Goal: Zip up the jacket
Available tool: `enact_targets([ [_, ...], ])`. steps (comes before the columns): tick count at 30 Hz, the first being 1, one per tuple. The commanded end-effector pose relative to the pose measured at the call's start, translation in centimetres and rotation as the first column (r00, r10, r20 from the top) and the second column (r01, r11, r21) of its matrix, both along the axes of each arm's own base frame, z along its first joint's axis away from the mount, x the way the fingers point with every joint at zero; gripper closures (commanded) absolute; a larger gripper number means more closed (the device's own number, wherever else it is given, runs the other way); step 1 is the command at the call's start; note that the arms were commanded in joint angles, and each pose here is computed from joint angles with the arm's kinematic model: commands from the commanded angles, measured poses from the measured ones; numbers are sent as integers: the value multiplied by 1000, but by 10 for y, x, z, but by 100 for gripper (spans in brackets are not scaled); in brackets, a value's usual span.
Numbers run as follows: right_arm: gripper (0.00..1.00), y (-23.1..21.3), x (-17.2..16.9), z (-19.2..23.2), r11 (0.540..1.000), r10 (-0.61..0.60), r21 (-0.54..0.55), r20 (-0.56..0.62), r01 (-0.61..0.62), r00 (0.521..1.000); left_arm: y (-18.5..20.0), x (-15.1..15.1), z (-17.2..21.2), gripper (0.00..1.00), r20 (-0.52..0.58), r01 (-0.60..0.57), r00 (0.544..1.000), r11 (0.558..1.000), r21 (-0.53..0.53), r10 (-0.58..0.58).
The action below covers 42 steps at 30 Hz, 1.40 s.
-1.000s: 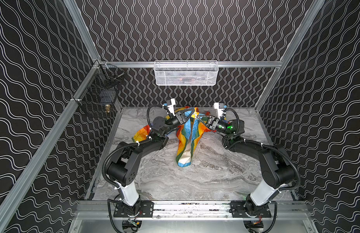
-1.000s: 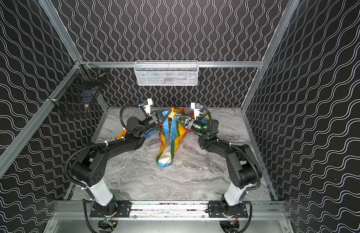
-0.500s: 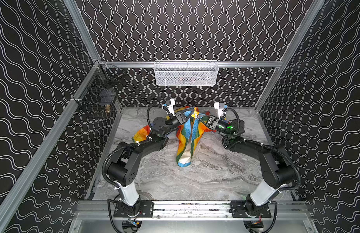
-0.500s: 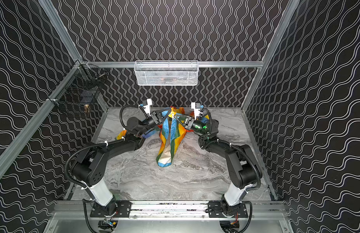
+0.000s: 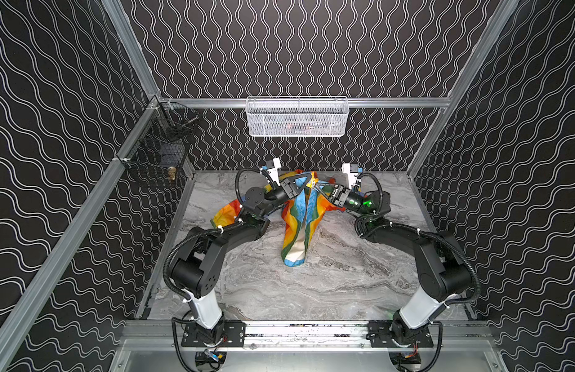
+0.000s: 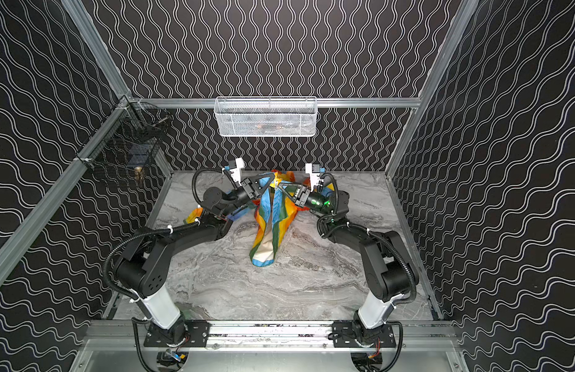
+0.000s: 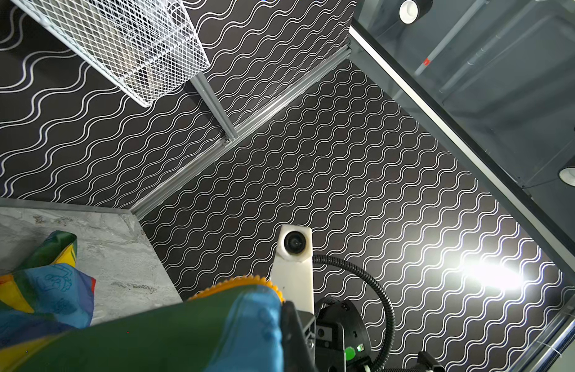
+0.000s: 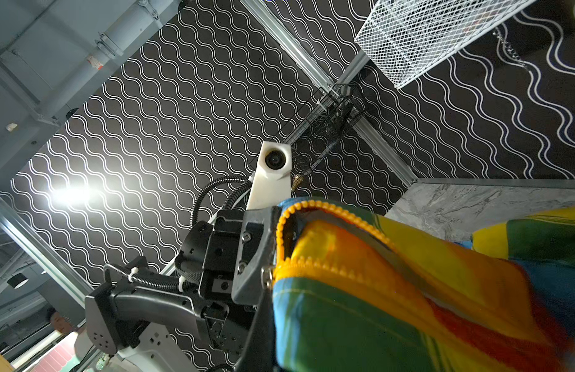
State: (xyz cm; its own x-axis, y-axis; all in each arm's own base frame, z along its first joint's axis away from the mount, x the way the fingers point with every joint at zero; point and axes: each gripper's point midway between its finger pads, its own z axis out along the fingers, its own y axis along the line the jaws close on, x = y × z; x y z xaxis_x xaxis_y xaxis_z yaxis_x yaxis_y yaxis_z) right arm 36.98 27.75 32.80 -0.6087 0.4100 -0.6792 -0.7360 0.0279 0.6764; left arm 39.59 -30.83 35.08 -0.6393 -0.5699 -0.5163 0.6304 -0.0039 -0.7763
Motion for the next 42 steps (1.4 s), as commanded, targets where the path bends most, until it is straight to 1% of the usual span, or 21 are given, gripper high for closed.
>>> enact_targets([
  [1,100,-3,-3,13,1000,-20,24,51,18,998,2,-10,13,100,48,14,999,1000,-27,-13],
  [11,100,-5,-6,17,1000,-24,20,59,23,998,3,-10,11,100,48,3,999,1000,-13,-2],
  [18,100,-3,-4,17,999,-9,33,53,8,999,5,-11,14,100,56,-26,998,999,28,25],
  [42,100,-3,-4,13,1000,-12,18,40,11,999,25,2,13,100,44,-93,995,995,34,91],
])
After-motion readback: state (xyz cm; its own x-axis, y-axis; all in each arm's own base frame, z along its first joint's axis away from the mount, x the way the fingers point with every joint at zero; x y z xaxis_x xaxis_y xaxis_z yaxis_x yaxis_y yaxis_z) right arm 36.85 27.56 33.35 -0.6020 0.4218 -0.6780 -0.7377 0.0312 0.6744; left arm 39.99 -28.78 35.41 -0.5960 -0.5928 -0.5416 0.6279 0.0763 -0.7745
